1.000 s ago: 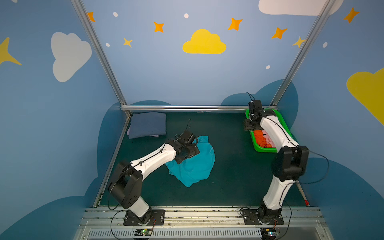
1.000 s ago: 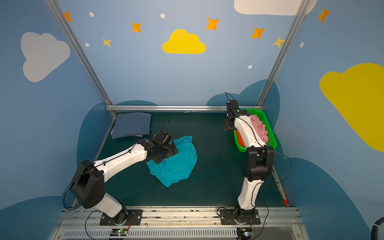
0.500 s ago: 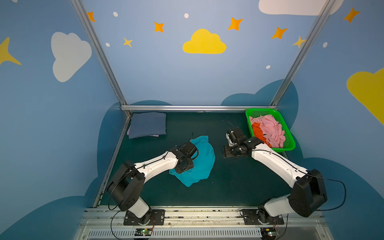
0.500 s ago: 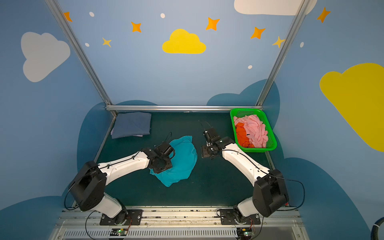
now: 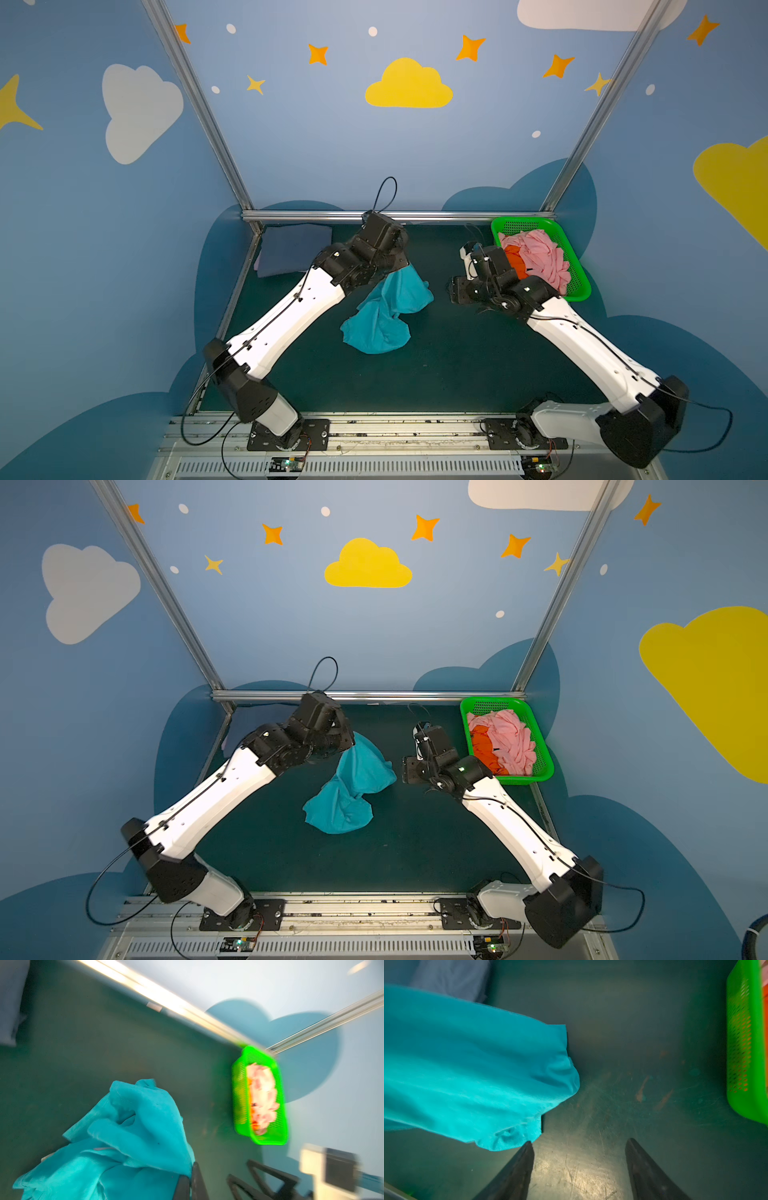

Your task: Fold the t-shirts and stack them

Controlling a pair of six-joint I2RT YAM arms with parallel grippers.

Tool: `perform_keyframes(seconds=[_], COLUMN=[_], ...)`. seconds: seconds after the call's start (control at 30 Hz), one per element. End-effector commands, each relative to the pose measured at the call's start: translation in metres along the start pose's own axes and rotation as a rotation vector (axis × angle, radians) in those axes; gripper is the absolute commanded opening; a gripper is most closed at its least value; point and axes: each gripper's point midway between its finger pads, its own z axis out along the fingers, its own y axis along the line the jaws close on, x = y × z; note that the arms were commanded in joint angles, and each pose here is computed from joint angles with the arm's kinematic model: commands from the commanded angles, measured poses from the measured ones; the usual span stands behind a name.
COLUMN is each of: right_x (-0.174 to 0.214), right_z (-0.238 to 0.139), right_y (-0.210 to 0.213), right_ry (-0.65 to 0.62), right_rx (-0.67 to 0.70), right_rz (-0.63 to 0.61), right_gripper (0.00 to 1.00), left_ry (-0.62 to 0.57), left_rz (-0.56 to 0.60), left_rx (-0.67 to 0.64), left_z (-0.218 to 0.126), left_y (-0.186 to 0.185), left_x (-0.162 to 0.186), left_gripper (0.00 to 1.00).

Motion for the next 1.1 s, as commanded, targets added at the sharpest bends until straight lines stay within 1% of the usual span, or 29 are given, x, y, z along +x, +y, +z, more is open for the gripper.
perform_keyframes(seconds=[0.0, 0.03, 0.1, 0.17, 0.2, 0.23, 0.3, 0.37, 0.4, 0.5, 0.6, 0.67, 0.73, 0.8, 0.87, 0.93, 1.0, 1.07], right_x=[-0.01, -0.01, -0.009, -0.005, -0.004, -0.002, 0.004, 0.017, 0.03, 0.069, 0.099, 0.113, 0.125, 0.138, 0.146, 0.15, 0.15, 0.146], right_z=[-0.01, -0.012, -0.013, -0.014, -0.014, -0.013, -0.008, 0.006, 0.016, 0.038, 0.052, 0.06, 0.069, 0.078, 0.088, 0.1, 0.113, 0.133], right_y=[0.001, 0.003, 0.001, 0.0, 0.002, 0.006, 0.024, 0.048, 0.067, 0.116, 0.156, 0.171, 0.177, 0.181, 0.182, 0.182, 0.183, 0.185], right_ry=[-0.127, -0.164, -0.231, -0.245, -0.244, -0.233, -0.203, -0.139, -0.087, 0.045, 0.145, 0.214, 0.296, 0.36, 0.391, 0.407, 0.417, 0.432], right_rx=[-0.03, -0.045, -0.054, -0.056, -0.065, -0.077, -0.124, -0.178, -0.218, -0.308, -0.359, -0.359, -0.322, -0.292, -0.273, -0.268, -0.272, -0.285], right_rz=[-0.054, -0.061, -0.034, -0.024, -0.025, -0.038, -0.103, -0.176, -0.229, -0.357, -0.393, -0.381, -0.365, -0.388, -0.4, -0.386, -0.363, -0.313], right_gripper=[0.73, 0.73, 0.75, 0.76, 0.77, 0.77, 0.77, 0.78, 0.78, 0.77, 0.77, 0.77, 0.77, 0.78, 0.8, 0.82, 0.82, 0.81], left_ry=[-0.135, -0.171, -0.251, -0.292, -0.291, -0.287, -0.257, -0.233, -0.225, -0.234, -0.253, -0.248, -0.236, -0.22, -0.21, -0.204, -0.211, -0.218], left_rz=[0.008, 0.0, -0.02, -0.057, -0.08, -0.101, -0.137, -0.161, -0.17, -0.177, -0.173, -0.169, -0.164, -0.16, -0.16, -0.159, -0.162, -0.166], left_rx=[0.018, 0.001, -0.088, -0.2, -0.262, -0.308, -0.389, -0.419, -0.429, -0.447, -0.451, -0.453, -0.461, -0.466, -0.469, -0.47, -0.466, -0.455], left_z=[-0.048, -0.057, -0.073, -0.084, -0.088, -0.091, -0.096, -0.098, -0.098, -0.102, -0.104, -0.102, -0.099, -0.095, -0.094, -0.094, -0.096, -0.099], left_y=[0.008, 0.018, 0.054, 0.097, 0.121, 0.139, 0.174, 0.192, 0.198, 0.206, 0.206, 0.205, 0.206, 0.206, 0.207, 0.208, 0.207, 0.205], left_x=[-0.027, -0.031, -0.036, -0.032, -0.025, -0.019, -0.001, 0.013, 0.017, 0.017, 0.011, 0.009, 0.008, 0.01, 0.011, 0.012, 0.011, 0.008], left_gripper=[0.04, 0.04, 0.04, 0.04, 0.04, 0.04, 0.04, 0.04, 0.04, 0.04, 0.04, 0.04, 0.04, 0.04, 0.04, 0.04, 0.04, 0.04])
